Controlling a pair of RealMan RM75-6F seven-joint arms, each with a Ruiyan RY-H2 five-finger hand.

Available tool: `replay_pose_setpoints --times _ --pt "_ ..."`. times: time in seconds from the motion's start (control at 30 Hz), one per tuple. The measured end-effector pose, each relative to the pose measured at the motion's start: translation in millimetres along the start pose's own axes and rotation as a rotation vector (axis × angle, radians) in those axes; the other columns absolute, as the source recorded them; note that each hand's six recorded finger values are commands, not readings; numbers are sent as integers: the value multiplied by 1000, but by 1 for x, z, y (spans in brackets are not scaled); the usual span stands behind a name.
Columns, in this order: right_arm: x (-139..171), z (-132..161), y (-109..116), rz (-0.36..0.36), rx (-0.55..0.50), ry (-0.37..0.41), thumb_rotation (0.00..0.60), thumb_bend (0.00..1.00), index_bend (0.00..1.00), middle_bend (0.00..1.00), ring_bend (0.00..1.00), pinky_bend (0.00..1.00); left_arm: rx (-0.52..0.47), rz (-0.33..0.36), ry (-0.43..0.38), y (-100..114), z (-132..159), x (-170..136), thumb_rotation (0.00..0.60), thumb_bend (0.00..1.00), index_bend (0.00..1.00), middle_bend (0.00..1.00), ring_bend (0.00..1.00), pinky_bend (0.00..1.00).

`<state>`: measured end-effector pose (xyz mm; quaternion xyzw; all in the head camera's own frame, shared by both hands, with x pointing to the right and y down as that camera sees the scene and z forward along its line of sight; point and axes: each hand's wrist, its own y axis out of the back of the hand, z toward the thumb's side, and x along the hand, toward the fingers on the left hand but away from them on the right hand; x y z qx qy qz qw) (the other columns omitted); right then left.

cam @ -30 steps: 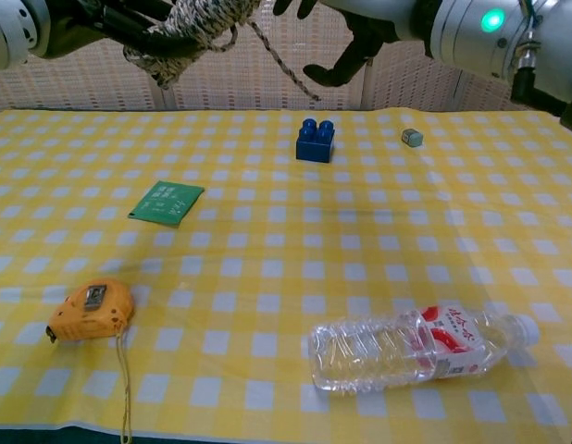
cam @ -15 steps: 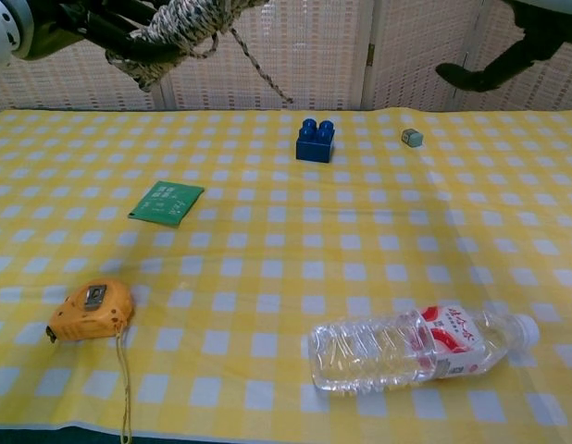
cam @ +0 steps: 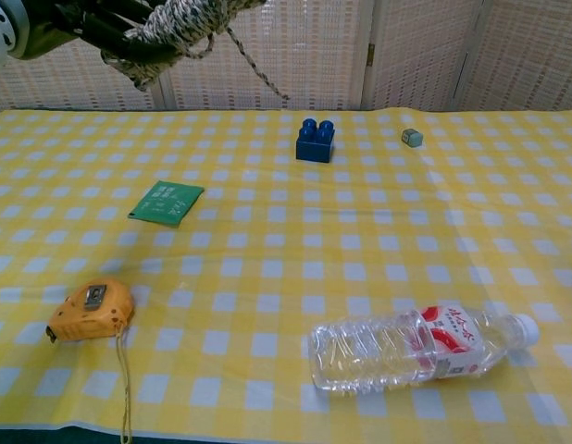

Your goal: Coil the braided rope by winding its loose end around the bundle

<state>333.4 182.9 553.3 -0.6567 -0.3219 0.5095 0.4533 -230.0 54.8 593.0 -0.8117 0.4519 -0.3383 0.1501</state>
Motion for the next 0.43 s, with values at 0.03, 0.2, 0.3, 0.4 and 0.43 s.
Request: replay_pose_setpoints --times 0.03,0.2,0.3,0.4,0.43 --pt "7 -5 -1 -4 -2 -9 600 496 0 13 89 0 1 1 0 0 0 0 600 625 708 746 691 568" --pt "31 -18 -7 -9 -11 -32 600 496 0 13 90 0 5 12 3 2 -1 -2 600 625 708 746 691 568" --pt "41 -22 -12 0 -12 -48 600 496 0 13 87 0 7 14 4 2 -2 -3 600 625 708 746 691 567" --pt "47 -24 -16 6 -16 -56 600 496 0 14 86 0 8 16 4 2 -3 -3 600 625 708 746 691 568" --pt "49 -24 -17 5 -21 -57 600 496 0 15 86 0 8 15 5 2 -3 -3 600 625 708 746 691 568"
